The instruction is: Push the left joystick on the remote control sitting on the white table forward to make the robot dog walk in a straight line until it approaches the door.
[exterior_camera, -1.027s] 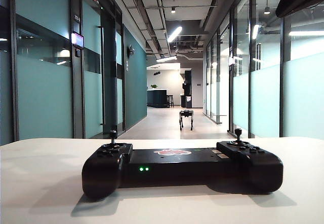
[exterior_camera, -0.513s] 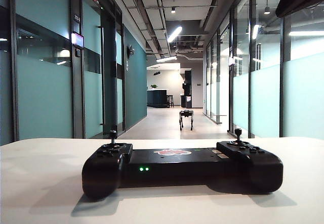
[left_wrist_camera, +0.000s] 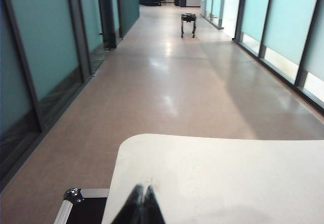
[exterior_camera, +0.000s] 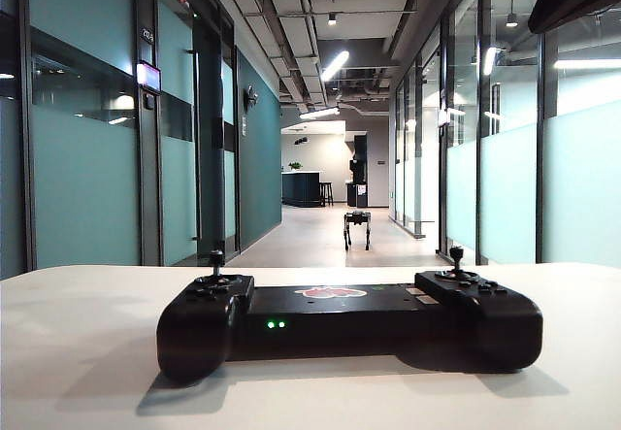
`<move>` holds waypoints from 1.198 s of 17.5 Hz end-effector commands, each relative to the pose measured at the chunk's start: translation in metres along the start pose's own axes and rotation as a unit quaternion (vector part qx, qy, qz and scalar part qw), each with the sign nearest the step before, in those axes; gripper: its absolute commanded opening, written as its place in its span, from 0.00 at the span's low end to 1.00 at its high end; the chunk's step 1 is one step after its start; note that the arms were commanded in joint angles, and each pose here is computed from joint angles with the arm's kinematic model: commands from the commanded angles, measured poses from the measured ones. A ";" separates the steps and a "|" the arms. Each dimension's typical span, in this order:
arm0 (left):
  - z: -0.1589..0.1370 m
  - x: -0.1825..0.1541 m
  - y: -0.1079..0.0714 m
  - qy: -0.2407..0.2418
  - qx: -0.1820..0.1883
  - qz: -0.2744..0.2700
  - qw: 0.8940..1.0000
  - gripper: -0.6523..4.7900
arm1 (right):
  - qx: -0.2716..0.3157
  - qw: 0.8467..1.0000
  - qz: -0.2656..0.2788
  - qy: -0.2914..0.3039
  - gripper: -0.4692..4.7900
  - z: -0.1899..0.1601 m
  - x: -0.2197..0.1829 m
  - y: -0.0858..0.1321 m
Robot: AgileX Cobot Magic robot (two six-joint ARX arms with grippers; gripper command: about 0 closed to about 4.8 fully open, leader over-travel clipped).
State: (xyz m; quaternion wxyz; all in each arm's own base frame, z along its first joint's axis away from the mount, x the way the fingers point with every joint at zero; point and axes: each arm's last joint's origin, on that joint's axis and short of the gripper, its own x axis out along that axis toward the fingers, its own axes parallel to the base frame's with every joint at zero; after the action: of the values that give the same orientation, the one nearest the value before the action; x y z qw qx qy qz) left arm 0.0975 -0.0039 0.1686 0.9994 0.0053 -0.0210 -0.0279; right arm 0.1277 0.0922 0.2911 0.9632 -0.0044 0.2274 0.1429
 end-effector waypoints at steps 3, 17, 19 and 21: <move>0.002 0.000 0.001 -0.007 0.004 0.003 1.000 0.11 | 0.005 1.000 0.002 -0.011 0.09 0.003 -0.001 0.000; 0.002 0.000 0.001 -0.007 0.004 0.003 1.000 0.11 | -0.028 0.988 -0.052 -0.146 0.09 -0.035 0.000 -0.031; 0.002 0.000 0.001 -0.007 0.004 0.003 1.000 0.11 | -0.063 0.984 -0.051 -0.159 0.09 -0.059 0.003 -0.043; 0.002 0.000 0.001 -0.007 0.004 0.003 1.000 0.11 | -0.055 0.983 -0.058 -0.166 0.09 -0.083 0.004 -0.055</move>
State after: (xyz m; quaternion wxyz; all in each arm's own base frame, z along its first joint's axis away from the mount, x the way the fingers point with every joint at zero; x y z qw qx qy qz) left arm 0.0975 -0.0035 0.1686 0.9994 0.0054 -0.0212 -0.0256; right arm 0.1113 0.0364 0.2122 0.9921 -0.0512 0.0753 0.0863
